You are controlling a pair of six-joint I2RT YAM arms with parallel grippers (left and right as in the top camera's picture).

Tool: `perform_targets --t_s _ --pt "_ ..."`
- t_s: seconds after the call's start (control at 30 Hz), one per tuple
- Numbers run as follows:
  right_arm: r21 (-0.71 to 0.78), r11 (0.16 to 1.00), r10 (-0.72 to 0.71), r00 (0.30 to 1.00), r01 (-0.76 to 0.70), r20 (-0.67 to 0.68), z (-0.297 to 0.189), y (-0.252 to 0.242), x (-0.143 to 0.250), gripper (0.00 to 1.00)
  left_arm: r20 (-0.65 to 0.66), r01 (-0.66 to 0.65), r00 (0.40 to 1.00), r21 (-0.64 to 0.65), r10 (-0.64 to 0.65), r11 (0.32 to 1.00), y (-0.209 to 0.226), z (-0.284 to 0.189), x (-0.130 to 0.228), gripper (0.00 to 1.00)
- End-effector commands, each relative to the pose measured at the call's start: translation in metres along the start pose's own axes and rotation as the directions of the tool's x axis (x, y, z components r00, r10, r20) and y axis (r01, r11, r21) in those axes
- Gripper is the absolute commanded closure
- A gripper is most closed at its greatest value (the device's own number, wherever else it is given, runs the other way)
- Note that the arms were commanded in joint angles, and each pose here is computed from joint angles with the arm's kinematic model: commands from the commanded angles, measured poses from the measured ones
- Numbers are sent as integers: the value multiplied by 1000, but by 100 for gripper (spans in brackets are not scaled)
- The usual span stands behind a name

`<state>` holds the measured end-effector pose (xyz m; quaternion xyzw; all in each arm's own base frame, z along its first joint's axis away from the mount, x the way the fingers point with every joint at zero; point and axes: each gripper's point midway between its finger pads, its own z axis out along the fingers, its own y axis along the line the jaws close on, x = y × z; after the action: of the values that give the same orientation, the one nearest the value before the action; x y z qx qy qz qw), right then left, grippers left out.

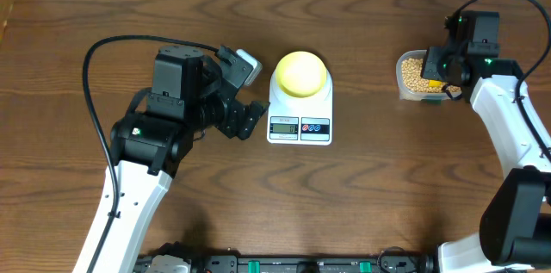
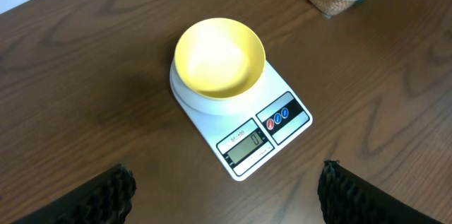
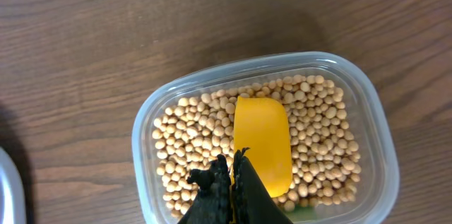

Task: Scoop item into bowl and weigh 50g on scale
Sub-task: 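Drag the scoop through the soybeans with the right gripper to fill it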

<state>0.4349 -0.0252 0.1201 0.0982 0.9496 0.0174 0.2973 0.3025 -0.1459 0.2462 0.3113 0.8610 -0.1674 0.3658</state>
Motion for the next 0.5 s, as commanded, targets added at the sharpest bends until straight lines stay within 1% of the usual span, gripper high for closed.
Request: perform_targets --t_s 0.0,0.33,0.47 --pt "-60 998 10 1000 -11 -22 3 3 5 99 -13 5 1000 21 -4 1000 -2 3 6 14" --pt "-123 990 61 998 -64 -23 2 -7 2 99 -13 5 1000 21 -4 1000 -2 3 6 15" --pt "-132 989 61 998 -64 -29 3 -12 6 99 -13 5 1000 21 -4 1000 -2 3 6 15"
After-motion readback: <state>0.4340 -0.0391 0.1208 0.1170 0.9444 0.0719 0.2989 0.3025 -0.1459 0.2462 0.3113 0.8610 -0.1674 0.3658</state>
